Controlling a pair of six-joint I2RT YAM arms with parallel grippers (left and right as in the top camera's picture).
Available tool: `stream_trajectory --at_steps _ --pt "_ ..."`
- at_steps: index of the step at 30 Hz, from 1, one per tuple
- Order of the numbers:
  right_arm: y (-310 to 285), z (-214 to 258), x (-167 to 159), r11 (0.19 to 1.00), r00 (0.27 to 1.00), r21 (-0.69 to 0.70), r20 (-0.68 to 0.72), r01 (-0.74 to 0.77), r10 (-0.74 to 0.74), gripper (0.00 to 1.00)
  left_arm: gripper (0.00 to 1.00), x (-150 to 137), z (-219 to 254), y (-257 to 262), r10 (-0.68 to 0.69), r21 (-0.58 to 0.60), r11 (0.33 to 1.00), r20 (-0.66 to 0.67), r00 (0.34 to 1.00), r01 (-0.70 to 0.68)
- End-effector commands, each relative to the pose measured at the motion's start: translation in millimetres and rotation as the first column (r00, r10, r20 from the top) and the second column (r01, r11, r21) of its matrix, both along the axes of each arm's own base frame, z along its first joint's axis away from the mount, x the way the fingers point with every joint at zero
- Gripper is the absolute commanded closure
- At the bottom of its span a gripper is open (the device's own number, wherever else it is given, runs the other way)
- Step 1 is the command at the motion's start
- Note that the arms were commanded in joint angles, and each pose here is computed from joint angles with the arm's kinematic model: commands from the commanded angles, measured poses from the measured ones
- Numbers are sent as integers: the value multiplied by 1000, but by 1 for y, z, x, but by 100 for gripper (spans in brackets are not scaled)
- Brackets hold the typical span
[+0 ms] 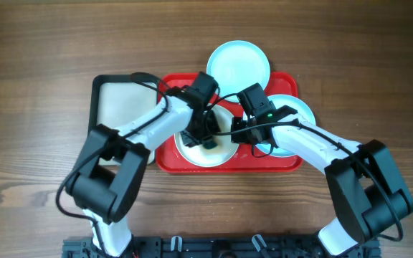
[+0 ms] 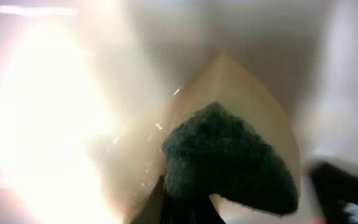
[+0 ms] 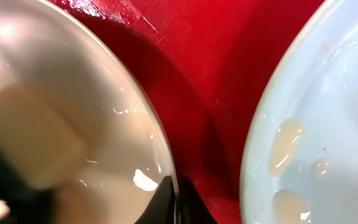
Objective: Clean dirty plates on tray and stack at the side
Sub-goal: 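Scrub the white plate with the sponge while the right gripper holds it, then lift the white plate with the right gripper and place it right of tray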
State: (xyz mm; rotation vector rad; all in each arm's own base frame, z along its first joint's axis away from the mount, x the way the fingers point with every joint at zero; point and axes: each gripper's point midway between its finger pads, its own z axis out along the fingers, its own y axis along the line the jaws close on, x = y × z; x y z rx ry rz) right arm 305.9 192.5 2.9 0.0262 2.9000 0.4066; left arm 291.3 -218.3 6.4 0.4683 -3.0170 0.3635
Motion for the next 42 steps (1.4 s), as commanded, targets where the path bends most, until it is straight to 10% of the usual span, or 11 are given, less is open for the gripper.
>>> stream_trajectory --at_steps 1,7,17,27,42 --pt "-15 -14 -3 998 1000 -68 -17 10 -11 96 96 15 13 82 117 243 960 102 988 -138" --pt "-1 -7 13 991 988 -44 84 -124 128 87 96 30 106 92 166 -115 983 216 962 -144" --pt "-3 86 28 996 959 -42 269 -83 91 96 96 8 73 211 162 262 939 229 960 -222" --pt "-30 184 26 829 731 -541 622 143 280 96 96 14 64 211 162 255 939 263 951 -231" --pt "19 249 -8 610 499 -755 635 239 590 96 96 14 64 216 161 282 930 267 950 -236"
